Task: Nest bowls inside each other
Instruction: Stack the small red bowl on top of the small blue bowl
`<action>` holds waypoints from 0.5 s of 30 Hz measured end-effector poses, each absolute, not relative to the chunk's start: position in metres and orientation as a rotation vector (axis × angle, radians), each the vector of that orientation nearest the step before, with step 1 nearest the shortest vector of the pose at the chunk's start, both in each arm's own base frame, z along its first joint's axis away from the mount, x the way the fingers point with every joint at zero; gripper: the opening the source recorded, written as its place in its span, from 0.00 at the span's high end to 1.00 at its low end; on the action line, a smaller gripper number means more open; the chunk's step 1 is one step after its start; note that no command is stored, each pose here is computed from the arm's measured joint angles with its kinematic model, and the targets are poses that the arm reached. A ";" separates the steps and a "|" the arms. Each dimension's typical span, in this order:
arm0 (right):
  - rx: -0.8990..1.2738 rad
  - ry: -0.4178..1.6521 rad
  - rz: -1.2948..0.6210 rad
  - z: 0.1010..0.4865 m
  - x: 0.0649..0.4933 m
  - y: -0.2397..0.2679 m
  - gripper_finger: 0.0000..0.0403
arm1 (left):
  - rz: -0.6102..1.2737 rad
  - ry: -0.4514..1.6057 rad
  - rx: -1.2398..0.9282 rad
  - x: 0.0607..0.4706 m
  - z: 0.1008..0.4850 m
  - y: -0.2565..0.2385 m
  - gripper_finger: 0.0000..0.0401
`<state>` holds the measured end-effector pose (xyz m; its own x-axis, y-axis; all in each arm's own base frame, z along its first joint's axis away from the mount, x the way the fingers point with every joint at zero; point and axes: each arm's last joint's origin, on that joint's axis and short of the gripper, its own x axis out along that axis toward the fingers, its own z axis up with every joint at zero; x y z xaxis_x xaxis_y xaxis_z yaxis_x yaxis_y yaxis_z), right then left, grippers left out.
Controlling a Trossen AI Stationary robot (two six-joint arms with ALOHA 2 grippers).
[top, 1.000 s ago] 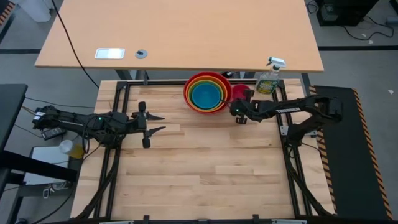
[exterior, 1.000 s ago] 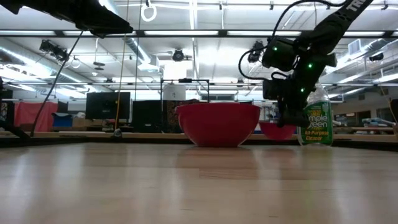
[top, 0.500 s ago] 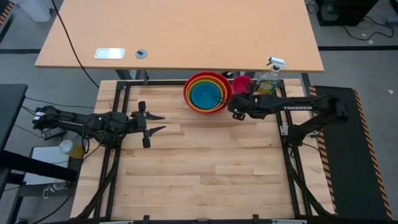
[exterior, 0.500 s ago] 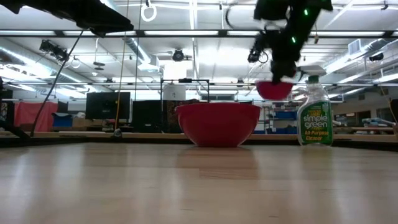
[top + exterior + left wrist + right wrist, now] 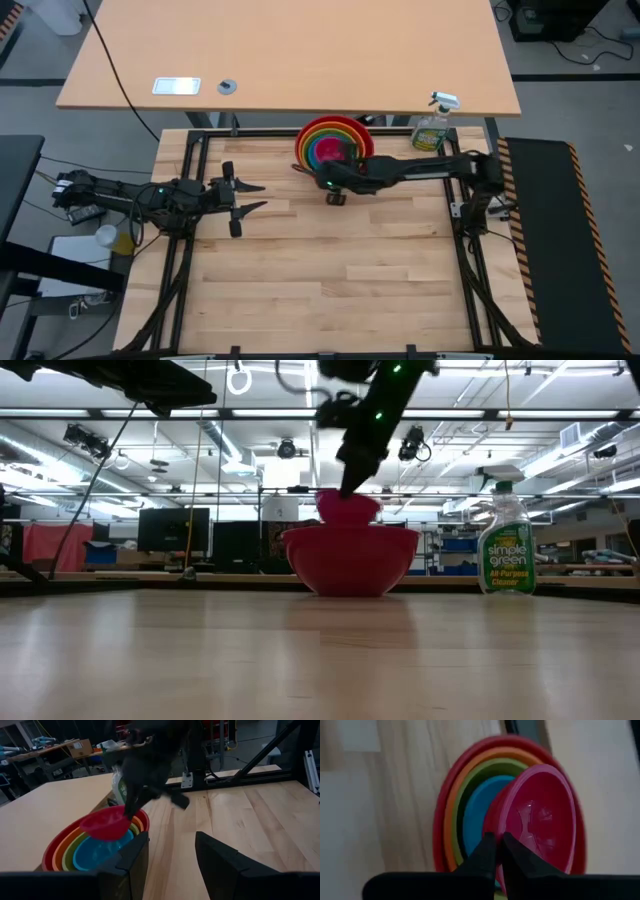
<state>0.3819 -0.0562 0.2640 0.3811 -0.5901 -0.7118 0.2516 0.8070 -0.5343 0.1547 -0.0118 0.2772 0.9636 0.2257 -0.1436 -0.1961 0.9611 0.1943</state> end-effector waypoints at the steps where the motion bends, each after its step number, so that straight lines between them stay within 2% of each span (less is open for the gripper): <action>1: -0.356 1.067 -0.550 0.260 0.387 -0.062 0.95 | 0.214 0.166 0.180 0.155 0.277 -0.012 0.59; 6: -0.315 1.156 -0.573 0.240 0.396 -0.095 0.95 | 0.214 0.167 0.181 0.155 0.277 -0.012 0.59; 11: -0.250 1.181 -0.489 0.228 0.396 -0.116 0.94 | 0.214 0.167 0.189 0.155 0.277 -0.012 0.59; 15: -0.205 1.176 -0.419 0.225 0.396 -0.122 0.89 | 0.214 0.167 0.189 0.155 0.277 -0.012 0.59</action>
<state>0.3960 -0.1223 0.2253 0.3192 -0.4207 -0.8492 0.2104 0.9051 -0.3694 0.1547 -0.0118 0.2772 0.9635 0.2257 -0.1440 -0.1943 0.9596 0.2035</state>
